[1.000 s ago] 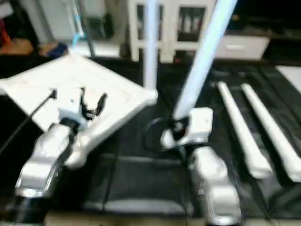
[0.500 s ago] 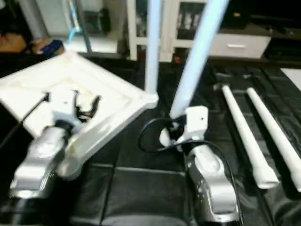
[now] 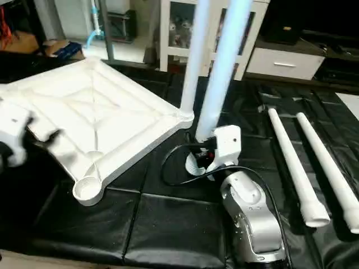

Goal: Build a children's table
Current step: Move to table

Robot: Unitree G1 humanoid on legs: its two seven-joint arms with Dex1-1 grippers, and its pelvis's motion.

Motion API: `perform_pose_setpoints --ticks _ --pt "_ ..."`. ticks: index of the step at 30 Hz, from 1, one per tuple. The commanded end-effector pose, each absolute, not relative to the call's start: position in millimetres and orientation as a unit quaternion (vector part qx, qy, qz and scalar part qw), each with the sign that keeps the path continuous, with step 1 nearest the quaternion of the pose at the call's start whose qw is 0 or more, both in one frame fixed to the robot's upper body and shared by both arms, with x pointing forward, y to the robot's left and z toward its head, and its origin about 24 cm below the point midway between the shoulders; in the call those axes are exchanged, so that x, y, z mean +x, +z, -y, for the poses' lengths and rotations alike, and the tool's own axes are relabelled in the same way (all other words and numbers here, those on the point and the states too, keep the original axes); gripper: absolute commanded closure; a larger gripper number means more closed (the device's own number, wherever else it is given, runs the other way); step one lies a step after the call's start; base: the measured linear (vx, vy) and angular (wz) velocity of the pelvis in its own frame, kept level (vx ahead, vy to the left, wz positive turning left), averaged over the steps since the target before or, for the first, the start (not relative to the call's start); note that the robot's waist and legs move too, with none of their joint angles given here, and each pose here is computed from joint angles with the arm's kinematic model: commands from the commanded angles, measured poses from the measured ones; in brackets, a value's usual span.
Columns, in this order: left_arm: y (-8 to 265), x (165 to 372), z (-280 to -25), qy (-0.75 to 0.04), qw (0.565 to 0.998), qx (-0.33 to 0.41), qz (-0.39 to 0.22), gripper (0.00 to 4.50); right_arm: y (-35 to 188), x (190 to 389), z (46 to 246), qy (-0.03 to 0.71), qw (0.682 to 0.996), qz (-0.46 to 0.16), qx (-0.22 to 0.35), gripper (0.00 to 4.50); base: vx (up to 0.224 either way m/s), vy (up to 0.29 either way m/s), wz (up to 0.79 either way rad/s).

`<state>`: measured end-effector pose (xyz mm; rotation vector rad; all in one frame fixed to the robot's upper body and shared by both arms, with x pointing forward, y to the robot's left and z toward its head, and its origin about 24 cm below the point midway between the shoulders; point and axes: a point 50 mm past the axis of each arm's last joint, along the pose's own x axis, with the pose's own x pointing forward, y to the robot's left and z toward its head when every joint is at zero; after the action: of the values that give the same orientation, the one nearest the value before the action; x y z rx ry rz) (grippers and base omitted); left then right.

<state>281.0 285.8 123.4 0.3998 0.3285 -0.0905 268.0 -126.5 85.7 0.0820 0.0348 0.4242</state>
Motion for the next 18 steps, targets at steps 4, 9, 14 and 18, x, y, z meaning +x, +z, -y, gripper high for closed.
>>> perform_pose_setpoints --ticks 4,9,14,18 --pt "115 287 -288 -0.030 0.955 0.220 -0.197 0.76 96 272.4 125.3 0.222 0.974 0.004 0.034 2.67 0.000 0.000 0.00" --pt "109 310 -260 -0.119 0.943 0.242 -0.196 0.76 99 275.0 125.1 0.223 0.974 0.009 0.032 2.67 0.000 0.000 0.00" --pt "119 326 -243 -0.150 0.950 0.184 -0.202 0.76 99 273.8 125.9 0.219 0.975 0.011 0.031 2.67 0.000 0.000 0.00" --pt "109 333 -243 -0.113 0.946 0.137 -0.271 0.76 99 272.3 128.4 0.211 0.977 0.013 0.031 2.67 0.000 0.000 0.00"
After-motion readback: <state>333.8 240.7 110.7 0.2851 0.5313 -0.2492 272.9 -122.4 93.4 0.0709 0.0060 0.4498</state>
